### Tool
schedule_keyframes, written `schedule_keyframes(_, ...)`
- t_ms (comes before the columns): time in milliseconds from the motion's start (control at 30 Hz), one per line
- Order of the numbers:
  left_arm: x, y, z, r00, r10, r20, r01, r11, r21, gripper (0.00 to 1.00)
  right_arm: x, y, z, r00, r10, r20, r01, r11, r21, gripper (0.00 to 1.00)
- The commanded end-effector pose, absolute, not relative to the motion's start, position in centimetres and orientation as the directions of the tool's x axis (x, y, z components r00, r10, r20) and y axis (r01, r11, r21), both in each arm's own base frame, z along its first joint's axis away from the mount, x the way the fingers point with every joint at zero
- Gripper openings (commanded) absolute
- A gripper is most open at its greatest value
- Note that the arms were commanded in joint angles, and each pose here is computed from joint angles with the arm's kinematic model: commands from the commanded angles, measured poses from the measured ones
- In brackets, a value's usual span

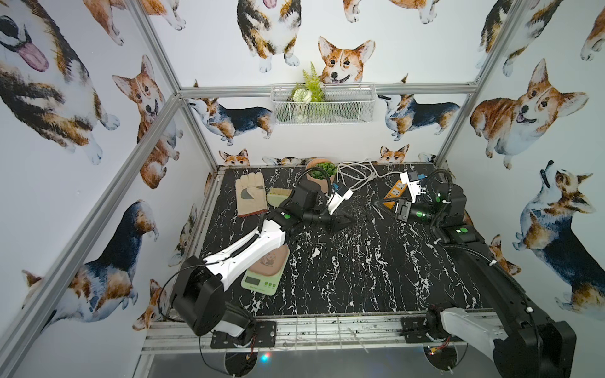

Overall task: Charge the electronic scale
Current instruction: Pick up the charging cable from the center of the board.

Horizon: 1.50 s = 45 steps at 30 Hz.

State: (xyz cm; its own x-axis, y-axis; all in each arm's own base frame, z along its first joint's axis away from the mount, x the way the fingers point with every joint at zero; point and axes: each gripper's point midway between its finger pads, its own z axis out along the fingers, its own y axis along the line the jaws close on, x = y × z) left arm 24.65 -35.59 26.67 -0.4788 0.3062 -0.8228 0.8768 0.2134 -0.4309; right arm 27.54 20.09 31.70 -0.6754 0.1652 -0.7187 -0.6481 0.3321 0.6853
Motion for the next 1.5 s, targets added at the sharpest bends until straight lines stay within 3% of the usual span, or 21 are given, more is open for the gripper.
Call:
schedule_keyframes(0,21.3,-33.9,26.6,-0.462,0.423,-0.779,0.877,0.088,-0.473,0.10,25.0,22.3,34.7,-0.584,0.052,-0.810,-0.807,0.072,0.586,0.50)
schedule_keyframes(233,21.0,-33.0,27.9,-0.425,0.463,-0.778,0.888,0.048,-0.457,0.09,22.5,25.7,33.0,-0.585,-0.102,-0.804,-0.807,-0.020,0.590,0.47)
schedule_keyframes(400,21.0,-32.9,27.9,-0.423,0.471,-0.775,0.887,0.040,-0.460,0.08,22.8,26.0,32.6,-0.587,-0.095,-0.804,-0.807,-0.005,0.590,0.40)
schedule_keyframes(800,21.4,-33.3,27.9,-0.420,0.459,-0.783,0.888,0.030,-0.459,0.07,23.1,27.0,31.2,-0.620,-0.117,-0.776,-0.781,-0.010,0.625,0.33)
schedule_keyframes(1100,21.7,-33.7,28.2,-0.417,0.447,-0.792,0.889,0.020,-0.457,0.06,23.4,27.2,30.7,-0.630,-0.120,-0.767,-0.773,0.005,0.634,0.35)
schedule_keyframes(1333,21.7,-33.8,28.2,-0.419,0.435,-0.797,0.888,0.014,-0.459,0.06,23.9,27.2,30.4,-0.639,-0.113,-0.761,-0.768,0.040,0.639,0.00)
schedule_keyframes(1400,21.9,-33.8,28.1,-0.421,0.426,-0.800,0.890,0.023,-0.456,0.15,24.2,27.2,30.5,-0.635,-0.101,-0.766,-0.772,0.057,0.633,0.00)
schedule_keyframes(1467,22.2,-33.8,28.0,-0.422,0.412,-0.808,0.894,0.041,-0.446,0.31,24.3,27.1,30.9,-0.624,-0.085,-0.777,-0.782,0.067,0.620,0.00)
